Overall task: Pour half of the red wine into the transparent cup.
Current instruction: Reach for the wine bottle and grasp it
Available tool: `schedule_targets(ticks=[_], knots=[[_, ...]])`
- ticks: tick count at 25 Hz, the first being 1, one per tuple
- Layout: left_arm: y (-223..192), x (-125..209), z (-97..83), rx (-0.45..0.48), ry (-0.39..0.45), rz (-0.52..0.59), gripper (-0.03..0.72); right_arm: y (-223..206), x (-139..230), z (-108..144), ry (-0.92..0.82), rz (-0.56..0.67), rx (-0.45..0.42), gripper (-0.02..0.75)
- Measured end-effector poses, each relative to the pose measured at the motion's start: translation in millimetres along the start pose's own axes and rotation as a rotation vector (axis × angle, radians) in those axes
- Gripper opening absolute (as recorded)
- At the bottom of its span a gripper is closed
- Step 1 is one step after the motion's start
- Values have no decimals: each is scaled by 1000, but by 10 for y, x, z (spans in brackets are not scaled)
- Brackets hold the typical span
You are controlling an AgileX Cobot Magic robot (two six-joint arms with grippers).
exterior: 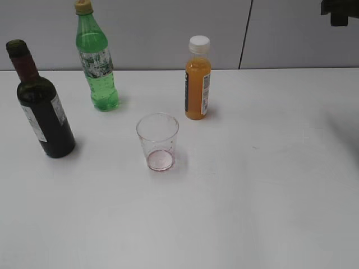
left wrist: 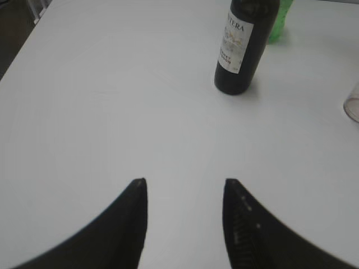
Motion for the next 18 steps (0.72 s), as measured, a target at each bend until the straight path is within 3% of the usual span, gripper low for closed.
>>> schedule_targets(ticks=[9,14,18], knots=[[0,0,0,0,0,0,332,254,-279,-268,-12,276,-91,592],[0,0,0,0,0,0,332,443,-239,-270,43,470,-119,592],[0,0,0,0,0,0,332,505,-207,-239,47,521,-162,592]])
Point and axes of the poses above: a point on each arm's last joint axis where the gripper is mounted, y pointing back along that axis away from the gripper, z along the wrist's bending axis when the last joint is at zero, x = y × z, the point moved 1 cm from there along -y, pointing out along that axis toward the gripper, and after that the axes turned 6 degrees about -y, right-handed, at the moved point
